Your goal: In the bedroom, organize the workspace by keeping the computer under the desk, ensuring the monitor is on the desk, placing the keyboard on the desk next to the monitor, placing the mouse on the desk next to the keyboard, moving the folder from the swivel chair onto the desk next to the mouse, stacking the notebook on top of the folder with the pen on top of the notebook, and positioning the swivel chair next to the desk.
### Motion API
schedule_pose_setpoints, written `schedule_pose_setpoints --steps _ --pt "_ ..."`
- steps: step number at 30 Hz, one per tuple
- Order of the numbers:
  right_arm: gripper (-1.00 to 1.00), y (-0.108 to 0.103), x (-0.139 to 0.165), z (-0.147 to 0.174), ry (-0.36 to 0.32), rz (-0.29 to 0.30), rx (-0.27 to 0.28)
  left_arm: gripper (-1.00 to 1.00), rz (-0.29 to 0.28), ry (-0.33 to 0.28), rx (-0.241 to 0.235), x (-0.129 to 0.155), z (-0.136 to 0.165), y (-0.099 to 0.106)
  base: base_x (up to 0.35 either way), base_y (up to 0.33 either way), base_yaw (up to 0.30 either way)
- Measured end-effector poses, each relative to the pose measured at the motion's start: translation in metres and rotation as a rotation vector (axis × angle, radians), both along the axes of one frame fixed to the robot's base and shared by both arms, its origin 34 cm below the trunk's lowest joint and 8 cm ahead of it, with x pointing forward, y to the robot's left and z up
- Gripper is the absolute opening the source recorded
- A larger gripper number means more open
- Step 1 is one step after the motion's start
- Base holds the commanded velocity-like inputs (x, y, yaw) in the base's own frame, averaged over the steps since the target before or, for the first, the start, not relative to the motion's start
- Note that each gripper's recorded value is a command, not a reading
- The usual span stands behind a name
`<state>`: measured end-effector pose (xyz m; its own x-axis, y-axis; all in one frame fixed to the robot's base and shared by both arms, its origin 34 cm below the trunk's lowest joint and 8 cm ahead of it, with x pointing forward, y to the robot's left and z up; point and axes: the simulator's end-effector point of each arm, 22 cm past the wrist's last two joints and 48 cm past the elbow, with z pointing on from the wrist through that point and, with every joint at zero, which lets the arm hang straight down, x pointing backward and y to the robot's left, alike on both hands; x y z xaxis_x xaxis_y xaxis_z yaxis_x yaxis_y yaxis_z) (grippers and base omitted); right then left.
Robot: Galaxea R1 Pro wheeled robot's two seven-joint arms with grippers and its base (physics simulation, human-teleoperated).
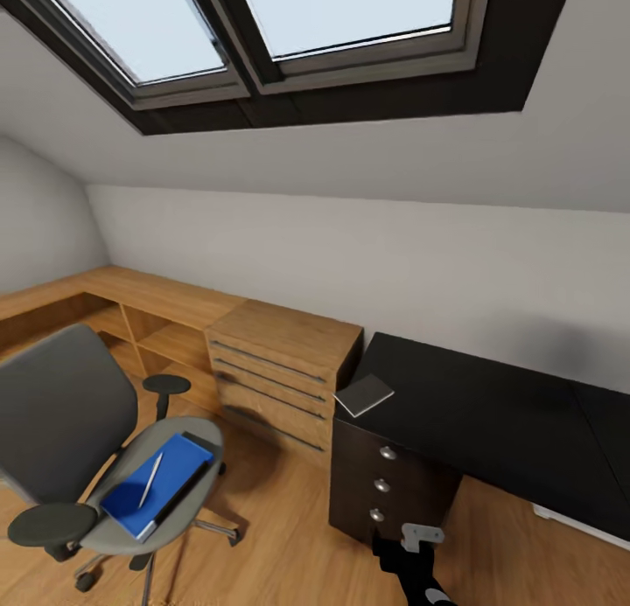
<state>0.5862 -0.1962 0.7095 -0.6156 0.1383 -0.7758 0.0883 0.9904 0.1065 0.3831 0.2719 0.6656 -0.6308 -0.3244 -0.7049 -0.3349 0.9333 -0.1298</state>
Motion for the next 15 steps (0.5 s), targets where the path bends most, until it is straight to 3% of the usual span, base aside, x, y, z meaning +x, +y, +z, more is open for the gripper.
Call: schedule_pose_setpoints --steps 6,15 --pt "1.0 -0.001 -0.002 -0.003 0.005 0.0 -0.001 1.0 -0.001 0.019 0.0 -0.007 -0.005 -0.001 0.0 0.0 0.127" --pt "1.0 -0.001 -0.005 -0.01 0.018 0.0 -0.003 1.0 -0.001 0.036 -0.001 -0.013 -0.01 -0.001 0.0 0.0 0.022"
